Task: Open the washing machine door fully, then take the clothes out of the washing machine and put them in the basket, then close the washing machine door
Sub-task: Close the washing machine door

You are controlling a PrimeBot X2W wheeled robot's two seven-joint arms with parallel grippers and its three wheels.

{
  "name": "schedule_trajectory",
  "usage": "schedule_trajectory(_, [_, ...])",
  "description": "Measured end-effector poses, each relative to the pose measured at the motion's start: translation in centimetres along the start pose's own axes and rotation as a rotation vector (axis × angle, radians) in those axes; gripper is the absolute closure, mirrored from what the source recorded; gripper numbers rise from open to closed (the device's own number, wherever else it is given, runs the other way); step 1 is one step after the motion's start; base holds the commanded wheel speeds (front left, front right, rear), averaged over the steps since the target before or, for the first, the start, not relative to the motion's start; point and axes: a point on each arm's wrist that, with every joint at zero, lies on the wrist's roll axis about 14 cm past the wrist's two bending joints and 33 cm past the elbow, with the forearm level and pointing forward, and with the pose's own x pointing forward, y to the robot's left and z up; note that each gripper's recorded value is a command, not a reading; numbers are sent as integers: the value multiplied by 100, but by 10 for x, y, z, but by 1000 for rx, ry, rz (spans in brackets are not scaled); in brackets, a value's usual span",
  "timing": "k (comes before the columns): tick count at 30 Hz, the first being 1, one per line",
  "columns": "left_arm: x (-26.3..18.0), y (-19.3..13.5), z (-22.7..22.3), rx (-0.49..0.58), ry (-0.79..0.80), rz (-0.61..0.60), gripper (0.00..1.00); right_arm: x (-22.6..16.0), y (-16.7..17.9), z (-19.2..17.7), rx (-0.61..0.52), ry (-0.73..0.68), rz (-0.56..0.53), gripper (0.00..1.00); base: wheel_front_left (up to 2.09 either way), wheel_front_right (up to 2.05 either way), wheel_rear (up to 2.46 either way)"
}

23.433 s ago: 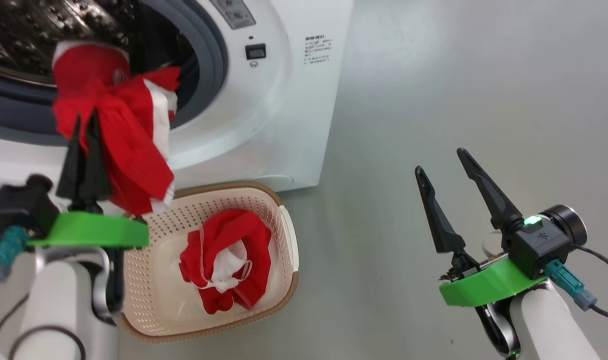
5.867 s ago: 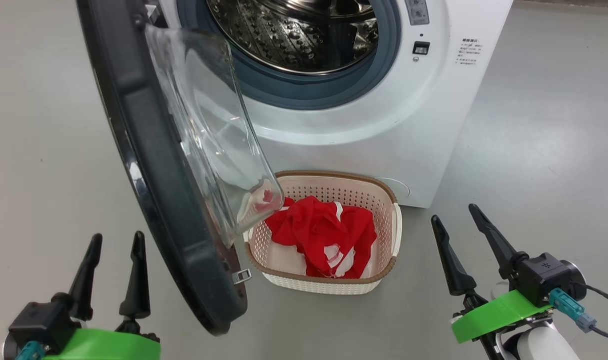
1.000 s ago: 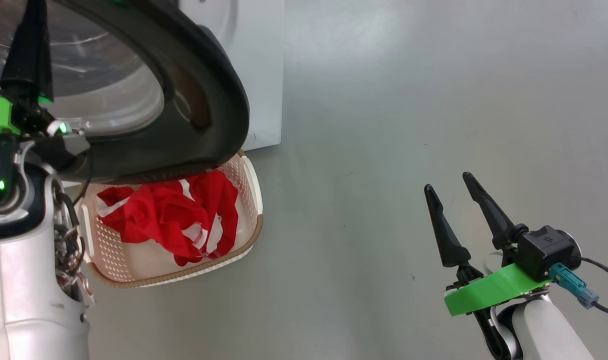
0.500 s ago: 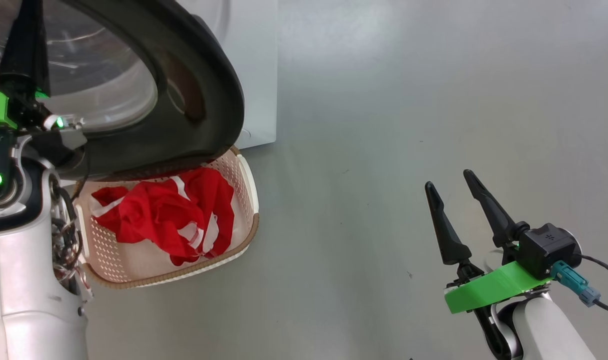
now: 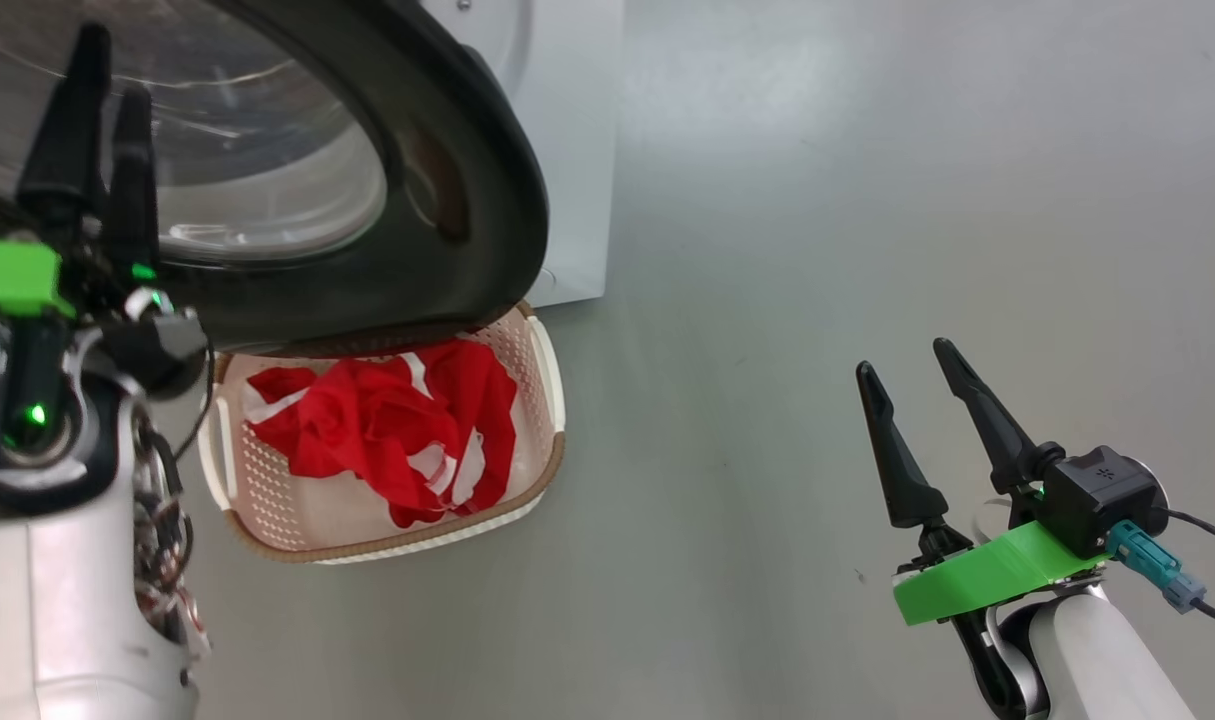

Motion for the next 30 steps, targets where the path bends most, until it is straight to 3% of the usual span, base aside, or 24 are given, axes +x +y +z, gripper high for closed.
schedule_trajectory(12, [-60,8,10,50,-8,-17,0,5,20,5,9,-18,56,0,0,0,0])
schedule_trajectory(19, [-102,10,15,336,-83,-30,0,4,32,12,14,-36,89,0,0,0,0])
schedule_trajectory(30, [-153,0,16,983,-167,-93,0,-11,38,19,16,-52,100,0,0,0,0])
